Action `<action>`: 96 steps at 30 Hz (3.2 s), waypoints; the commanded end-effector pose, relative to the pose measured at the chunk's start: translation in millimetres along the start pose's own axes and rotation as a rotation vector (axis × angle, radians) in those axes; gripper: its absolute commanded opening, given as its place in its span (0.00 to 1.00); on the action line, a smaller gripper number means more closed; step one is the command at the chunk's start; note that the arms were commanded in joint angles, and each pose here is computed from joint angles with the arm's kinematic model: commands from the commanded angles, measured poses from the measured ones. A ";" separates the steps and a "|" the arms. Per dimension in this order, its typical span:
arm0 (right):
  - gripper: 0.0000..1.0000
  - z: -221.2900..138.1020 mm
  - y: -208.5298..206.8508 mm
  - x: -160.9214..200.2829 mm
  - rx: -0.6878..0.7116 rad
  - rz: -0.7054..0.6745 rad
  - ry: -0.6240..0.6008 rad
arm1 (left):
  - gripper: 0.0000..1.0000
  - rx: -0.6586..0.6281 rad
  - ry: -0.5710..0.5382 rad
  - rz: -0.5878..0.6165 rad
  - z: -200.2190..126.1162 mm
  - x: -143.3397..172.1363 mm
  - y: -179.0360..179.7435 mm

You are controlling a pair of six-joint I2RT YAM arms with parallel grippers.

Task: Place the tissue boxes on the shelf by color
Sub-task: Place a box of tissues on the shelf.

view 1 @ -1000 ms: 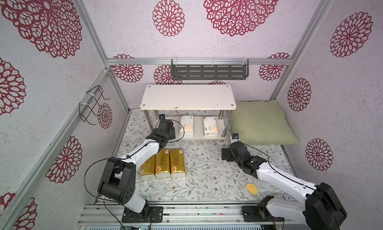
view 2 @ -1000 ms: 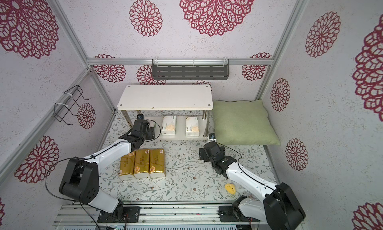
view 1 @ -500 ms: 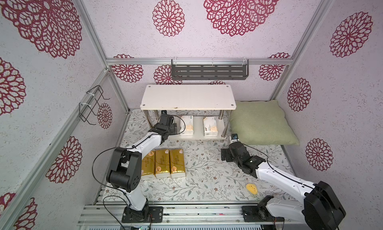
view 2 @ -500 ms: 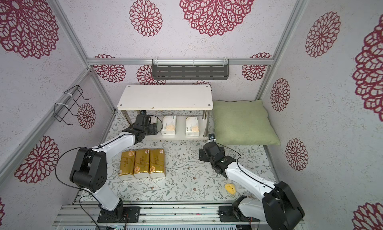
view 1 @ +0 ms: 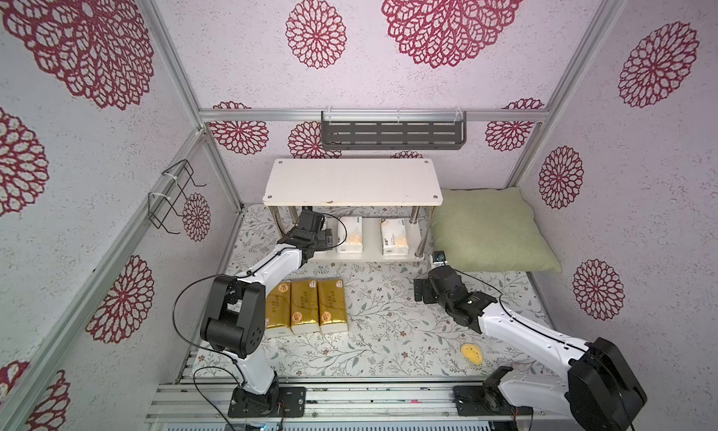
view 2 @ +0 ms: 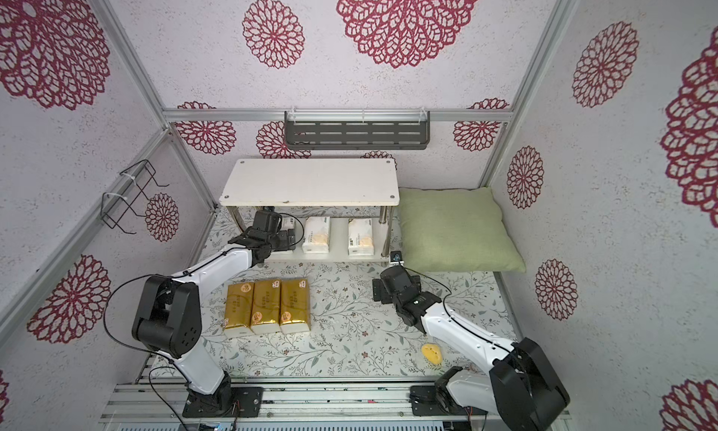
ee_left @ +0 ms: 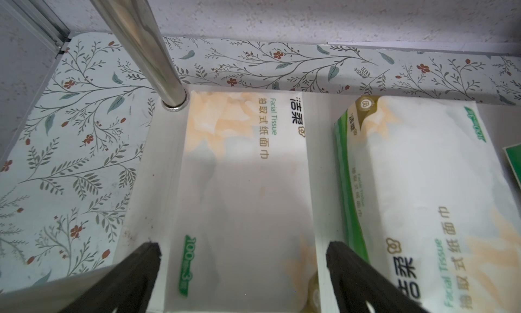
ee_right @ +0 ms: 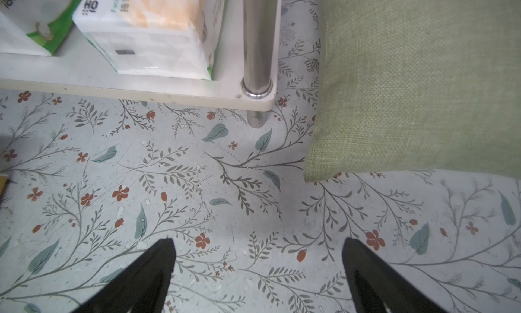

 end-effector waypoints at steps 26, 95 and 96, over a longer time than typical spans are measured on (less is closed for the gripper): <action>0.99 -4.0 3.4 -14.8 -0.009 -0.001 -0.042 | 0.98 -0.071 0.069 0.021 16.5 15.4 9.6; 0.99 -3.0 5.7 -16.0 -0.018 0.008 -0.047 | 0.97 0.085 -0.042 -0.069 -63.6 -14.4 -66.0; 0.99 -3.1 5.5 -15.6 -0.018 0.008 -0.046 | 0.97 0.101 -0.034 -0.076 -62.1 -13.1 -73.2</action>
Point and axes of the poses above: each gripper's point midway between its finger pads, its own z axis out along the fingers, its own y axis along the line the jaws close on, x = y × z, the point moved 1 cm from there along -z, back along the fingers, and after that the axes turned 7 degrees about -z, right-handed, at the moved point
